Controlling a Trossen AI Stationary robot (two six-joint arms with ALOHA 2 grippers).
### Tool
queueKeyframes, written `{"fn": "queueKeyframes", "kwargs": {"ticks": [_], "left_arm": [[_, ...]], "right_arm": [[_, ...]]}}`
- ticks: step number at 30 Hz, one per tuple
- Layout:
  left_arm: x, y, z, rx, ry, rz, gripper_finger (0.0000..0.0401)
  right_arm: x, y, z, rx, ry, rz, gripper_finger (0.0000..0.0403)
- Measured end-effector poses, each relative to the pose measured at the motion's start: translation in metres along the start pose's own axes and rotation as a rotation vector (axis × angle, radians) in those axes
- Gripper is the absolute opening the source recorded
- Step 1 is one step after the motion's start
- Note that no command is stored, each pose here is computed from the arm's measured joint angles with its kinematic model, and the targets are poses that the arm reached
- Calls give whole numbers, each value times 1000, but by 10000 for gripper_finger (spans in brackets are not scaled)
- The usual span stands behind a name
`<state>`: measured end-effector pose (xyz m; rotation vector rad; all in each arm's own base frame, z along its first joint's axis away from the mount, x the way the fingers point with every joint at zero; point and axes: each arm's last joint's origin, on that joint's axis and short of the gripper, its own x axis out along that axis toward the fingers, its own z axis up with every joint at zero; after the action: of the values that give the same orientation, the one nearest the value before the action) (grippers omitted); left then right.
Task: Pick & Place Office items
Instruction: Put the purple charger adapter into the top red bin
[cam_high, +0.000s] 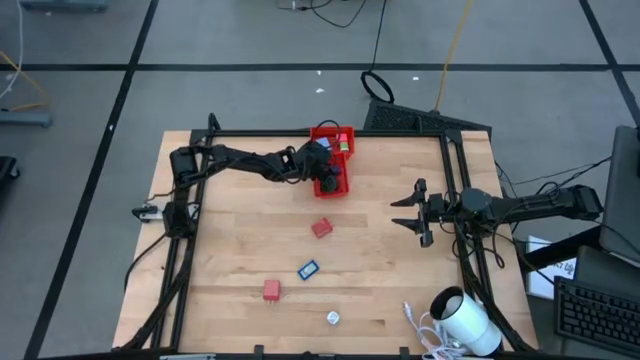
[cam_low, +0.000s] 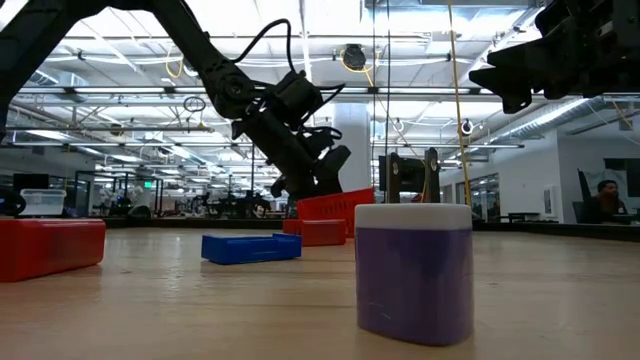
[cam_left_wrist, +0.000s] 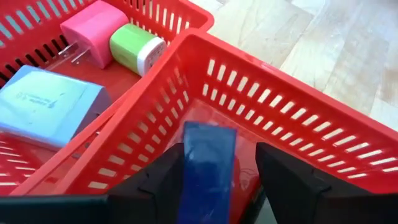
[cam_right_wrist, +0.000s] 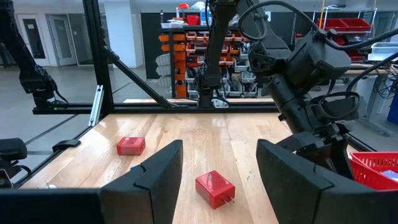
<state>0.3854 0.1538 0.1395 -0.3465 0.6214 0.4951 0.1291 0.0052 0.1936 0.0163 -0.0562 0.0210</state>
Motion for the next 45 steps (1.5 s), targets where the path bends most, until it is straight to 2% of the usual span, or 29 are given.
{"fn": "queueKeyframes", "kwargs": {"ticks": [7,13,18,23,28,37,45], "left_arm": [[-4,-6,3,39,-19,-15,185],[-24,-11,22,55,-93,-35,170],[-54,-20,38,99,-118,-58,157],[-98,-35,54,126,-138,-195,140],[-142,-65,63,224,-222,-309,119],[-201,-126,43,341,-227,-474,85],[-239,-167,11,454,-249,-413,50]], "right_arm": [[0,0,0,0,1,0,196],[0,0,0,0,1,0,196],[0,0,0,0,1,-1,196],[0,0,0,0,0,0,196],[0,0,0,0,1,0,196],[0,0,0,0,4,0,197],[0,0,0,0,3,0,197]]}}
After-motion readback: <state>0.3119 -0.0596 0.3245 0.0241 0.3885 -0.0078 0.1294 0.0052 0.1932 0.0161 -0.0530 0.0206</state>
